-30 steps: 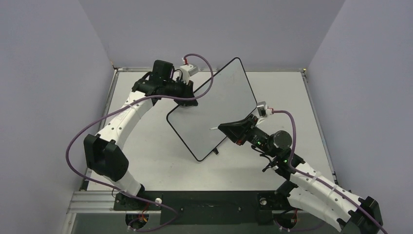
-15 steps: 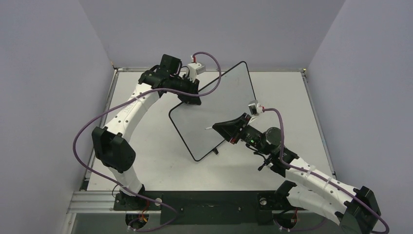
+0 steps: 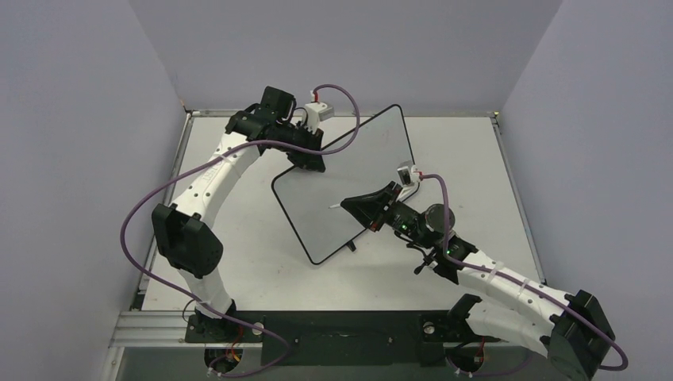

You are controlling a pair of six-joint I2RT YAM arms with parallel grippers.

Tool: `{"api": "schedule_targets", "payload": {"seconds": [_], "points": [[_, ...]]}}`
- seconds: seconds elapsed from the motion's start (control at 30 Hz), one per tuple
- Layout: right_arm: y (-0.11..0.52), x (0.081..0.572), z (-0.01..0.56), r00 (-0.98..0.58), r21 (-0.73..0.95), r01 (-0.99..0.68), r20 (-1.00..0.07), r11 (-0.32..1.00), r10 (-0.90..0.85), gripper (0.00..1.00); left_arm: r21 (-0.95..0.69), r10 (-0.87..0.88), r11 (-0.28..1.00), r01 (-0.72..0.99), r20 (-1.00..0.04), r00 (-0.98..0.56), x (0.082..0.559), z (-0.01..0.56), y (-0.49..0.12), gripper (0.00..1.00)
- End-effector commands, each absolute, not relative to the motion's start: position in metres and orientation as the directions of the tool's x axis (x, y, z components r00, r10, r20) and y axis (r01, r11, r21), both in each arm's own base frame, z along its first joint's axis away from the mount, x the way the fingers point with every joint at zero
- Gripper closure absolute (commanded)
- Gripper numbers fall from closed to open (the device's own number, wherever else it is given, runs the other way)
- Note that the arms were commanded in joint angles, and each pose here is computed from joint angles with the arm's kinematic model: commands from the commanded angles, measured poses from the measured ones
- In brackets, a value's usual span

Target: Write a sentence on the whiteboard

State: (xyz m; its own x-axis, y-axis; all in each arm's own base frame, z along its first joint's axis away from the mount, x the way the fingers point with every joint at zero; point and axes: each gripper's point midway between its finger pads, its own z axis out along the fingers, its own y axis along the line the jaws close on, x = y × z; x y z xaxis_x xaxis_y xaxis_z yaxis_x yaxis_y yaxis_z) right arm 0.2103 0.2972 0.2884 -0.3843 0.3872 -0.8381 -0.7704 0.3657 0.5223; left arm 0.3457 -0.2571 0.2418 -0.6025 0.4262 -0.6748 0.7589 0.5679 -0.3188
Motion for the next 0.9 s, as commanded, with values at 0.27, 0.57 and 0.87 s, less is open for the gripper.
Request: {"api": "schedule_targets", "payload": {"seconds": [0.27, 0.57, 0.87], "points": [[0.311, 0.21, 0.349, -0.205, 0.382, -0.87, -0.856, 0.312, 0.475, 1.0, -0.087, 0.458, 0.631, 0.771, -0.76, -0.46, 0.381, 0.245, -0.233, 1.0], [0.345, 0.225, 0.334, -0.198, 0.374, -0.863, -0.868, 0.338, 0.455, 1.0, -0.082, 0.45, 0.636, 0.768, -0.769, -0.455, 0.379, 0.249, -0.232, 1.0], [0.377, 0.231, 0.322, -0.162, 0.363, -0.849, -0.87, 0.384, 0.465, 1.0, -0.079, 0.449, 0.638, 0.766, -0.77, -0.453, 0.377, 0.249, -0.231, 1.0]]}}
